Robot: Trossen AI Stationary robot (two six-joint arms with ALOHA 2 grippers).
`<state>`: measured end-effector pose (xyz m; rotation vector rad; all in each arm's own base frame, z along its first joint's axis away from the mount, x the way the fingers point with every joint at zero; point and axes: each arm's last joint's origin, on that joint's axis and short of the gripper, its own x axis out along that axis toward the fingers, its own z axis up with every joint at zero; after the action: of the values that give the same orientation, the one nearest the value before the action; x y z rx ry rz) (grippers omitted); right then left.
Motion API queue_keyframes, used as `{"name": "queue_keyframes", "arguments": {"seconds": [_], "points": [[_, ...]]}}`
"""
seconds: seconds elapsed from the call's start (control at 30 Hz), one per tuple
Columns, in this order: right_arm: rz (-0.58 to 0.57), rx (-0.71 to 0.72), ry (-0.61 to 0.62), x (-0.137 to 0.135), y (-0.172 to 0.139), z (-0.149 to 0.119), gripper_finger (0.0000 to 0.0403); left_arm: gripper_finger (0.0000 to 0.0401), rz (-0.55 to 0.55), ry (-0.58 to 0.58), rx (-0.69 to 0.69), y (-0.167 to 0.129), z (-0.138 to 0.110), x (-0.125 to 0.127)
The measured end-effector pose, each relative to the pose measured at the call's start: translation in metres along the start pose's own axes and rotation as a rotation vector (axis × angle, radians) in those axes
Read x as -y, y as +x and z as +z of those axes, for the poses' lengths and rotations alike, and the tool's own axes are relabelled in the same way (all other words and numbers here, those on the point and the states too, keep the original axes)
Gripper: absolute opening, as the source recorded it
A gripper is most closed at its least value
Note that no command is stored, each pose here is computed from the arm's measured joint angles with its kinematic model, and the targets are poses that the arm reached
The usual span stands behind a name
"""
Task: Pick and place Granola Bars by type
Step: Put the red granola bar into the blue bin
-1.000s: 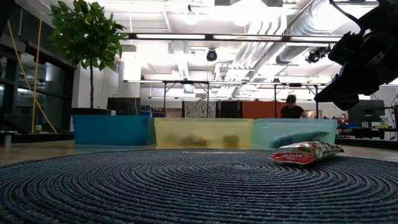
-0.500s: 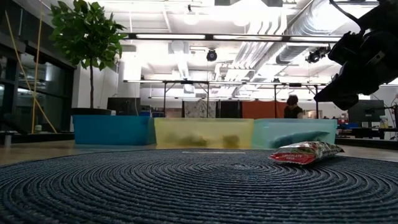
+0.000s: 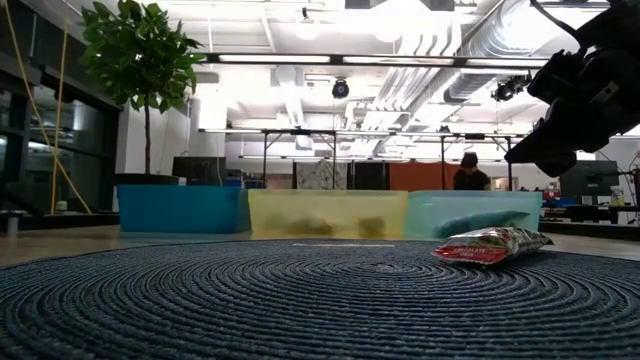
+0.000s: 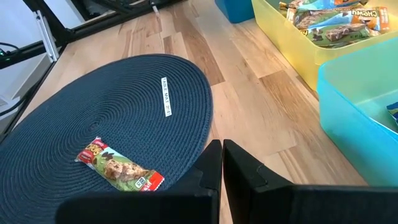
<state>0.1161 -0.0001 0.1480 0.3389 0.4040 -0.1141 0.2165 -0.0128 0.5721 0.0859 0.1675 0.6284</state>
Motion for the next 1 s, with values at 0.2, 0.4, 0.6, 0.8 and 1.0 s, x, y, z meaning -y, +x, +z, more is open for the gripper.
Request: {"name": "queue_keyframes", "arguments": {"seconds": [0.2, 0.4, 0.6, 0.8, 1.0], "points": [[0.0, 0.0, 0.0, 0.0, 0.0, 0.0, 0.0, 0.0098, 0.212, -0.122, -0.049, 0.014, -0.007, -0.024], [0.0, 0.0, 0.0, 0.0, 0.0, 0.0, 0.0, 0.0098, 0.533, -0.32, -0.135, 0.035, -0.031, -0.045], [0.0, 0.001, 0.0, 0.0, 0.0, 0.0, 0.0, 0.0098, 0.629, -0.363, -0.27, 0.064, -0.053, -0.052], [0.0, 0.0, 0.0, 0.0, 0.0, 0.0, 0.0, 0.0098, 0.611, -0.313, -0.49, 0.114, -0.081, -0.047], [0.0, 0.0, 0.0, 0.0, 0.0, 0.0, 0.0, 0.0098, 0.616, -0.317, -0.676, 0.159, -0.115, -0.043]]}}
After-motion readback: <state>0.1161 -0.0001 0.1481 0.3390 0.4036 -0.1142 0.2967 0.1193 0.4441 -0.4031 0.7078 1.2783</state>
